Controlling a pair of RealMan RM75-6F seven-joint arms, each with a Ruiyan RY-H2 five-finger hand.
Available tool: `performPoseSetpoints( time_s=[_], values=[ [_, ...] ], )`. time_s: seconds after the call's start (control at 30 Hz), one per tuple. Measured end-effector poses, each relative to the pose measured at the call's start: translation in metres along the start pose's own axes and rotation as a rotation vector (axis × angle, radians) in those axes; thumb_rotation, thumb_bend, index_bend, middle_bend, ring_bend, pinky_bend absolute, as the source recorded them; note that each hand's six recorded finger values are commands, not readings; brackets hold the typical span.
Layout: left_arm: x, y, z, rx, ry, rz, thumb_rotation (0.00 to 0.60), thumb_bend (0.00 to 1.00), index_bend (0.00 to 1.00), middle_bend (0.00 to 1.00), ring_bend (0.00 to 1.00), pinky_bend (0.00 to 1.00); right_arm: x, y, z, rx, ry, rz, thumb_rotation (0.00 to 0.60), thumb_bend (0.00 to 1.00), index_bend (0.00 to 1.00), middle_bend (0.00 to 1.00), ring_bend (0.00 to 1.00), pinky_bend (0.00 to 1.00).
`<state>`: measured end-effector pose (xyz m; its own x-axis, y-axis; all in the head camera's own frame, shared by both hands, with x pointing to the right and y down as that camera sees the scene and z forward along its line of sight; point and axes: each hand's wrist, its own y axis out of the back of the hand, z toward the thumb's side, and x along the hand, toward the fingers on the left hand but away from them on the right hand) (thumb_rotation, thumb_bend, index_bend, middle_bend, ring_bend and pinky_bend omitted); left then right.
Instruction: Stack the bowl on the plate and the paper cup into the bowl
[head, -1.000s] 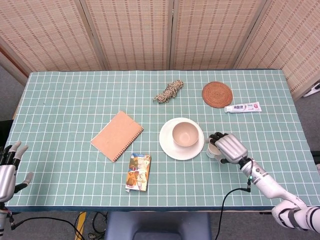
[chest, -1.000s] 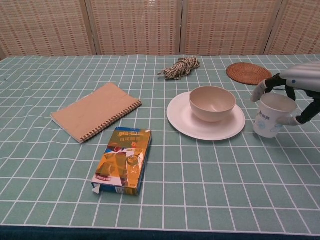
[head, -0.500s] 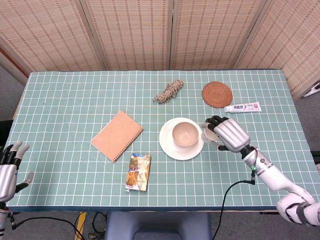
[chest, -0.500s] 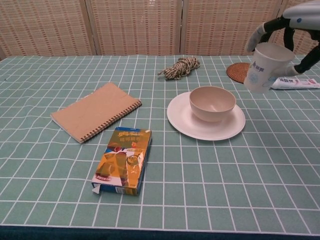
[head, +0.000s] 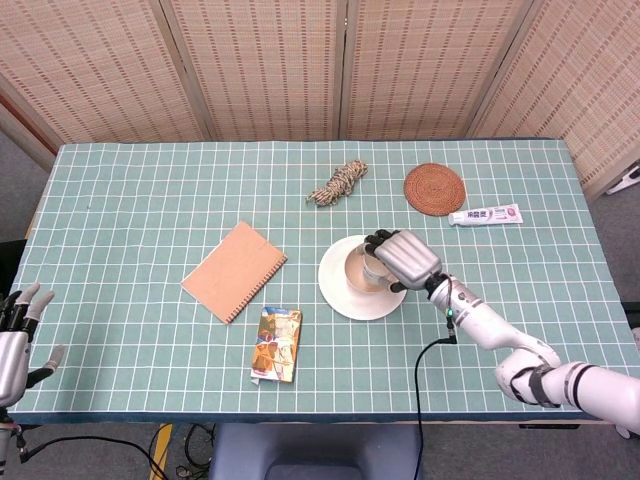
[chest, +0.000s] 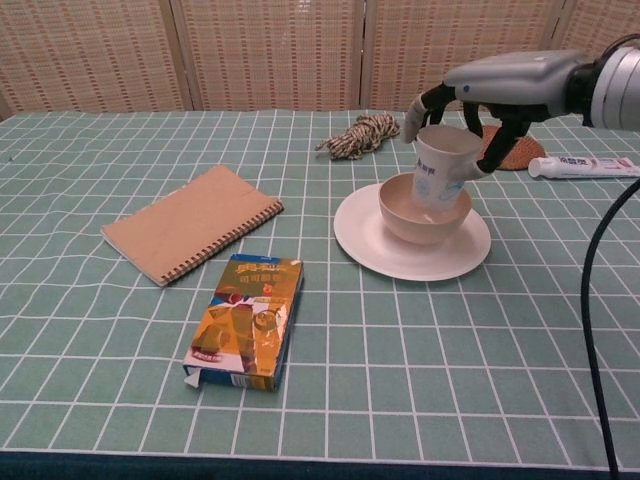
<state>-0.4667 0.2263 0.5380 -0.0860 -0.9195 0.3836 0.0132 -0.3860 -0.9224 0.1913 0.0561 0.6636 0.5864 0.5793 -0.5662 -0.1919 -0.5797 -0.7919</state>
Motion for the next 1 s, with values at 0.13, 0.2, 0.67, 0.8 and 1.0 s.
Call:
performPoseSetpoints(
  time_s=[0.13,0.2,0.67,0.8,1.0],
  values=[
    [-0.002,-0.001,-0.002,0.000,0.005,-0.003,0.600,0.29,0.14,0.01,0.08,0.03,-0.016,-0.010,0.004,0.003,0.000,0.017,0.600,0.28,0.25,0.22,0.18,0.40],
    [-0.003,-0.001,-0.004,0.001,0.010,-0.002,0.600,0.29,0.14,0.01,0.08,0.03,-0.023,-0.013,0.006,0.008,0.001,0.027,0.600,0.28,0.18,0.19,0.16,0.38],
    [0.000,-0.004,-0.006,0.000,0.012,-0.010,0.600,0.29,0.14,0.01,0.08,0.03,0.001,0.005,-0.005,0.024,-0.019,-0.026,0.600,0.27,0.00,0.11,0.09,0.28],
    [0.004,-0.006,-0.005,-0.001,0.004,-0.012,0.600,0.29,0.14,0.01,0.08,0.03,0.035,0.014,-0.025,0.019,-0.083,-0.077,0.600,0.29,0.09,0.18,0.11,0.29],
    [0.008,-0.010,-0.002,-0.003,-0.010,-0.022,0.600,0.29,0.14,0.01,0.08,0.03,0.092,0.012,-0.058,0.009,-0.223,-0.137,0.600,0.32,0.15,0.22,0.14,0.32]
  ],
)
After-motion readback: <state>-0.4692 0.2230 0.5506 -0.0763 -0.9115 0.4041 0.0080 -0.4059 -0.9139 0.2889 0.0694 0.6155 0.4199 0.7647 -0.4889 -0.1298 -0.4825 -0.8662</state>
